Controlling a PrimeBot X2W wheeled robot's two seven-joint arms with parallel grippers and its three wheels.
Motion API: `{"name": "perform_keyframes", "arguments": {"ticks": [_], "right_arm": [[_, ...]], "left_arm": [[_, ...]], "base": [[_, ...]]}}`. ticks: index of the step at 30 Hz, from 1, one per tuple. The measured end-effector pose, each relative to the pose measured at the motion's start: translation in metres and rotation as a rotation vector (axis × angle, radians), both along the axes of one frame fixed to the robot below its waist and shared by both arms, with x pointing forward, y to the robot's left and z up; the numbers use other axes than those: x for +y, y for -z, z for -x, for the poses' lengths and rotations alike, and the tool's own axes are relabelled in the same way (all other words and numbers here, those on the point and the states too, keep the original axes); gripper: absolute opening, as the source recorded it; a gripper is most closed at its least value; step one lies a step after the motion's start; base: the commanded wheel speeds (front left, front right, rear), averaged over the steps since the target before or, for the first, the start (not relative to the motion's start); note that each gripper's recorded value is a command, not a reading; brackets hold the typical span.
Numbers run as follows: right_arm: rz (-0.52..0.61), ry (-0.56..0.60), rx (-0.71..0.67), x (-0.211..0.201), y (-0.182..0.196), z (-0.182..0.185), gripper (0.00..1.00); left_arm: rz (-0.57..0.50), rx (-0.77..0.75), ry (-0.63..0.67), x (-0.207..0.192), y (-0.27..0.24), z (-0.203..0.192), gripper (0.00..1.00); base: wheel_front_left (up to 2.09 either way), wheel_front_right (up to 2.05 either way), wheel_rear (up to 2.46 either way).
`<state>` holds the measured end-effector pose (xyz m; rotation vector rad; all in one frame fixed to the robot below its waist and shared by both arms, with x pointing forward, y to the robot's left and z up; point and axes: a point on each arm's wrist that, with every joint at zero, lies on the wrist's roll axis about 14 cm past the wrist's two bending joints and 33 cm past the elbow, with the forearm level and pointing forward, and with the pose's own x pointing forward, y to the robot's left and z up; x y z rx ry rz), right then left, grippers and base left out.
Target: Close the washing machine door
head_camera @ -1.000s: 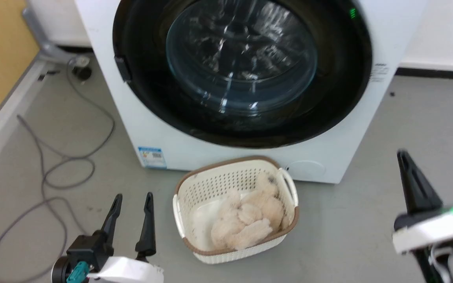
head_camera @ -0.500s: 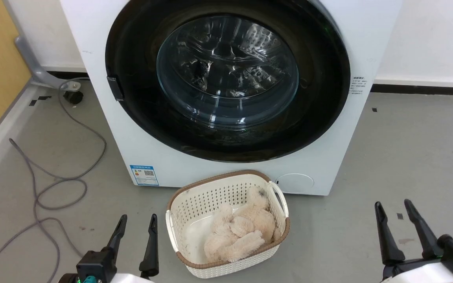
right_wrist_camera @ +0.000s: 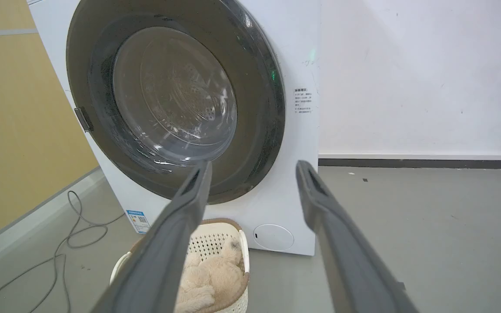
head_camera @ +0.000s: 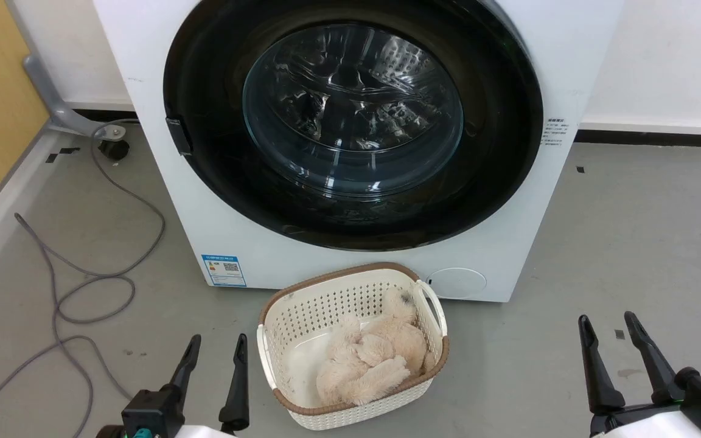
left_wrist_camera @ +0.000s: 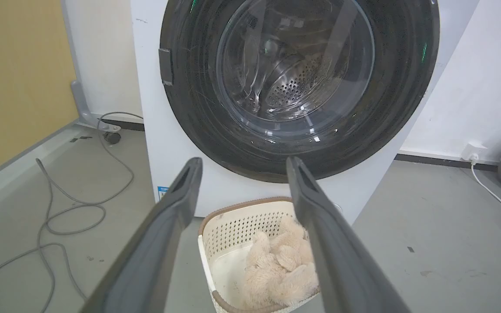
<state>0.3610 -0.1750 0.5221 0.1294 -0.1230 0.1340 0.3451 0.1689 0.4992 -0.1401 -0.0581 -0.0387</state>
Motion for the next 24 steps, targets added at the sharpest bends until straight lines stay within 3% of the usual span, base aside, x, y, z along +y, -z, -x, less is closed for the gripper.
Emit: {"name": "perform_keyframes", "arguments": {"ticks": [1, 2, 24], "right_arm": [[-0.001, -0.001, 0.0, 0.0004, -0.0001, 0.0, 1.0], [-0.001, -0.001, 0.0, 0.0005, -0.0002, -0.0002, 0.0], [0.024, -0.003, 0.028, 0.0019, 0.0032, -0.0003, 0.0]], "left_arm": [[0.011, 0.004, 0.0, -0.0002, 0.0013, 0.0002, 1.0], [0.013, 0.009, 0.001, -0.0006, 0.0026, 0.0004, 0.0], [-0.008, 0.027, 0.008, -0.0017, 0.0021, -0.0022, 0.0]], "base": [[0.0, 0.0, 0.0], [0.0, 0.0, 0.0], [0.0, 0.0, 0.0]]}}
